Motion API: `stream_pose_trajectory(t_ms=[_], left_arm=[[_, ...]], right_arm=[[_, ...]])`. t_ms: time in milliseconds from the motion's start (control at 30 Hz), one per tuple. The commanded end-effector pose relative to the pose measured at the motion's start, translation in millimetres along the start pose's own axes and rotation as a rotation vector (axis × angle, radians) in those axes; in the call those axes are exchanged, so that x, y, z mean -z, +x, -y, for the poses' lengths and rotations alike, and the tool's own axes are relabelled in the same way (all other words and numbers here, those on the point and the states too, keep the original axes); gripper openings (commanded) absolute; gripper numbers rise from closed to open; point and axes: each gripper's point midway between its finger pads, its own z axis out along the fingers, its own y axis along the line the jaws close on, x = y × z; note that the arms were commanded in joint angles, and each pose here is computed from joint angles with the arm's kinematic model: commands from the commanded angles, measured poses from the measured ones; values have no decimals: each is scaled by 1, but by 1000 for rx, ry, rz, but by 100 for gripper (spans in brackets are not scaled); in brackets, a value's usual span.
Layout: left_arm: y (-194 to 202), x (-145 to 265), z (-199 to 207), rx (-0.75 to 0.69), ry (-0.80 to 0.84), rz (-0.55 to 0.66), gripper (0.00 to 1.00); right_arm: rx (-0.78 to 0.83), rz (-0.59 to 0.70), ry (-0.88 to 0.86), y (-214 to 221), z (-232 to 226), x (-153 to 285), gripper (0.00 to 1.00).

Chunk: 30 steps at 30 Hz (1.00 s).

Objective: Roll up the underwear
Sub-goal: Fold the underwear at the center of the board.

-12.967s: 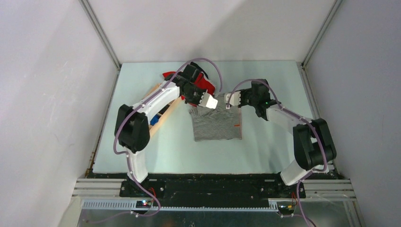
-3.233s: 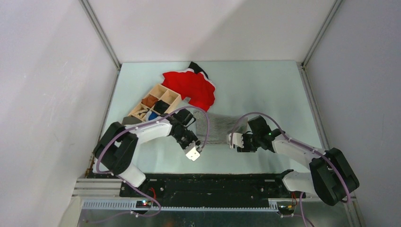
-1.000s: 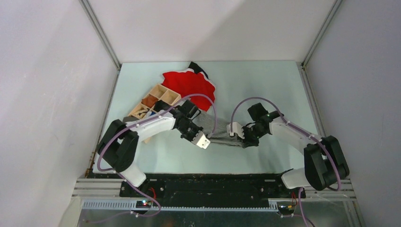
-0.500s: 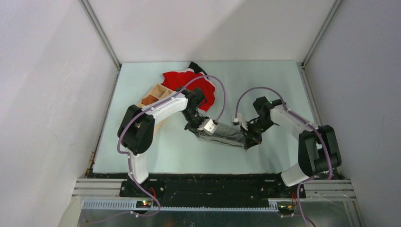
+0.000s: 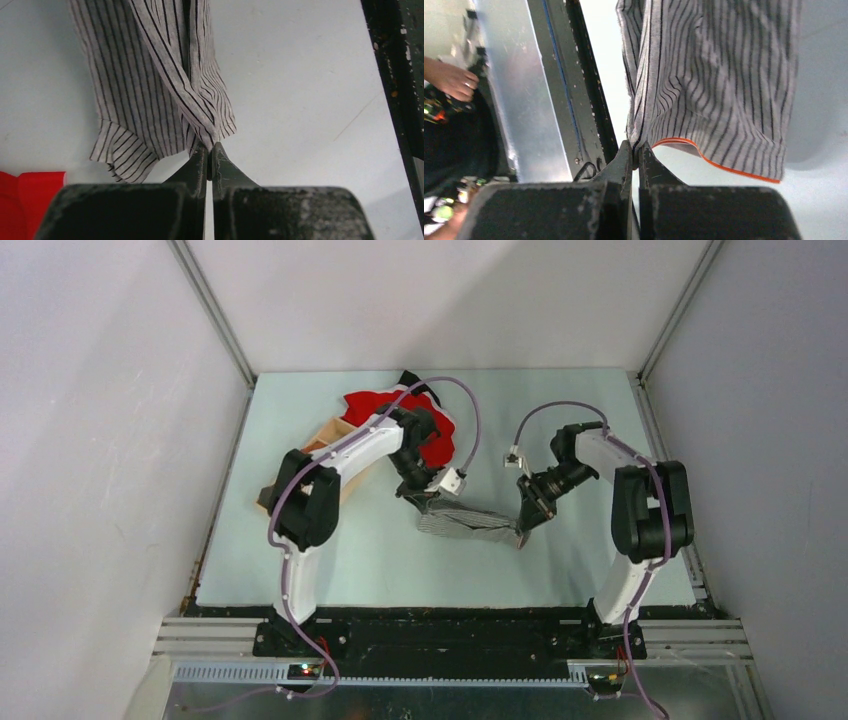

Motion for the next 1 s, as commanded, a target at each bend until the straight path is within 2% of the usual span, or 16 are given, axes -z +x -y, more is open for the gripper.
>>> stream_pose_trajectory(t_ms=[0, 300, 633, 900, 967], left_arm=[[-5, 8, -19, 31, -36, 22, 0], [1, 9, -45, 72, -80, 16, 0], [19, 14, -90, 126, -224, -32, 2], [24, 21, -123, 210, -364, -36, 16], [26, 22, -126, 225, -385, -43, 24]], right_arm=[[-153, 65, -53, -12, 4, 11, 0], [-428, 154, -112, -17, 40, 19, 0], [-583, 174, -102, -9, 77, 23, 0], [-656, 192, -76, -13, 101, 23, 0], [-664, 187, -58, -14, 105, 23, 0]])
